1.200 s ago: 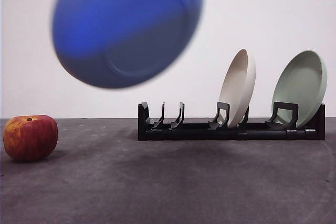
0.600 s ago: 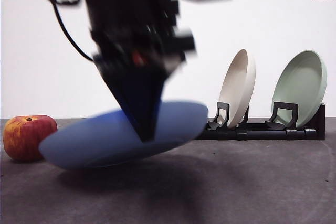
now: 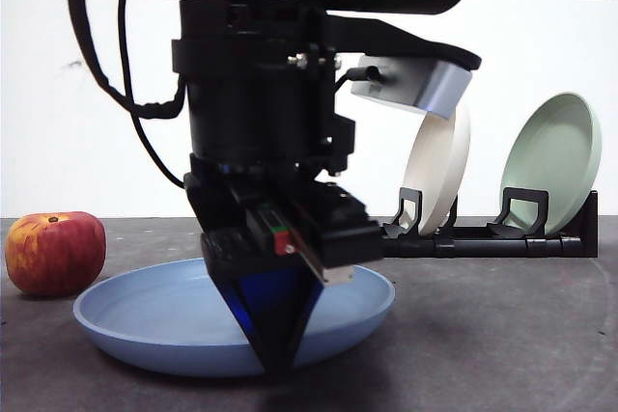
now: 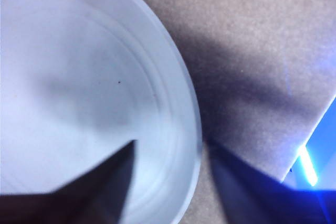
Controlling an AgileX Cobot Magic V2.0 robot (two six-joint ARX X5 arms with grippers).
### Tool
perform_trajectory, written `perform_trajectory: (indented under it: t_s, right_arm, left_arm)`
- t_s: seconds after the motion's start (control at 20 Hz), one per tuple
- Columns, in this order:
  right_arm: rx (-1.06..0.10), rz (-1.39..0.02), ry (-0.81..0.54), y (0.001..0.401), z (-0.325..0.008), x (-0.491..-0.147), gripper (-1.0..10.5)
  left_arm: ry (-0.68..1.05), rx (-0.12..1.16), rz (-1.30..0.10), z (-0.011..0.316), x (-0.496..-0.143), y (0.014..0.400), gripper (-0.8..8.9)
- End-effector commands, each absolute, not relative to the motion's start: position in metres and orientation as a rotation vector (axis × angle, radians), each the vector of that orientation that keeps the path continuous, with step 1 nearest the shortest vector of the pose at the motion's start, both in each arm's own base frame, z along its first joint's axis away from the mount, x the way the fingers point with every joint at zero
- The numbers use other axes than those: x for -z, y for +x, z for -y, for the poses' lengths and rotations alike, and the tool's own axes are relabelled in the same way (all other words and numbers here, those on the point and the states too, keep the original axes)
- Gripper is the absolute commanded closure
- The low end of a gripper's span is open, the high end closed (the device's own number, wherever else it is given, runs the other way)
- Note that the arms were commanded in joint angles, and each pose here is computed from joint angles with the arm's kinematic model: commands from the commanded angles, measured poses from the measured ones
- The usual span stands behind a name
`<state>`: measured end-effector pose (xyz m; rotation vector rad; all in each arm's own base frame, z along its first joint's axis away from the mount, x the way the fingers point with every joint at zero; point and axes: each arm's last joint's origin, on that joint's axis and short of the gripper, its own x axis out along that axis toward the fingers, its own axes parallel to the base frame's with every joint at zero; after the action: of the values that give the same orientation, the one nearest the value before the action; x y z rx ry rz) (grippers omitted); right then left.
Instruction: Take the blue plate from the plate rack,put the plate on the table,take the apple from the table,put the apple in the plate
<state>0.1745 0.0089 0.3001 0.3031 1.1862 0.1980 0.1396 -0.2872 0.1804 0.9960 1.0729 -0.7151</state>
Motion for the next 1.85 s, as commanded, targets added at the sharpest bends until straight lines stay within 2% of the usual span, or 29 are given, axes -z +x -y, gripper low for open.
perform_trajectory:
  t_s: [0.05,0.2,0.4,0.45,0.5,0.55,0.6,0.7,0.8,0.85,1.0,1.15,1.2,1.5,1.65,1.85]
  right_arm:
    - [-0.198,-1.176,0.305,0.175,-0.009,-0.302,9.3]
    - [-0.226,-1.144,0.314,0.178,-0.010,-0.303,8.0]
    - [-0.373,-1.093,0.367,0.182,-0.022,-0.307,7.8]
    - [-0.396,-1.082,0.359,0.183,-0.029,-0.308,7.4]
    - [-0.427,-1.066,0.351,0.184,-0.037,-0.310,6.4]
    - [-0.470,-1.039,0.345,0.186,-0.048,-0.312,5.2]
    - [-0.510,-1.008,0.342,0.187,-0.057,-0.315,4.3]
    - [-0.618,-0.914,0.328,0.189,-0.080,-0.323,3.7]
    - [-0.752,-0.815,0.287,0.191,-0.105,-0.329,3.7]
    - [-0.801,-0.787,0.268,0.192,-0.118,-0.330,3.1]
    - [-0.845,-0.808,0.182,0.199,-0.157,-0.328,1.8]
    - [-0.905,-0.827,0.086,0.217,-0.205,-0.329,1.8]
    - [-0.930,-0.824,0.053,0.224,-0.221,-0.329,1.8]
    - [-1.006,-0.824,-0.032,0.254,-0.289,-0.323,1.8]
    - [-0.998,-0.826,-0.070,0.266,-0.319,-0.317,1.8]
    - [-0.946,-0.802,-0.125,0.281,-0.353,-0.310,0.6]
  left_arm:
    - [0.975,0.690,-1.096,0.285,-0.179,0.139,4.00]
    - [0.889,0.742,-1.139,0.282,-0.194,0.134,4.05]
    - [0.672,0.852,-1.142,0.265,-0.237,0.122,4.06]
    - [0.631,0.852,-1.119,0.258,-0.250,0.118,4.09]
    - [0.592,0.847,-1.096,0.248,-0.265,0.113,4.13]
    - [0.546,0.845,-1.071,0.235,-0.281,0.107,4.71]
    - [0.510,0.848,-1.047,0.224,-0.293,0.102,5.69]
    - [0.425,0.860,-0.983,0.197,-0.319,0.090,8.38]
    - [0.316,0.851,-0.930,0.171,-0.339,0.079,8.21]
    - [0.275,0.836,-0.913,0.158,-0.346,0.073,8.21]
    - [0.223,0.710,-0.902,0.119,-0.355,0.059,8.21]
    - [0.208,0.588,-0.910,0.089,-0.357,0.048,8.21]
    - [0.184,0.604,-0.908,0.085,-0.358,0.046,8.20]
    - [0.095,0.627,-0.852,0.062,-0.364,0.036,8.21]
    - [0.072,0.640,-0.821,0.053,-0.366,0.032,8.21]
    - [0.038,0.640,-0.768,0.038,-0.368,0.026,8.21]
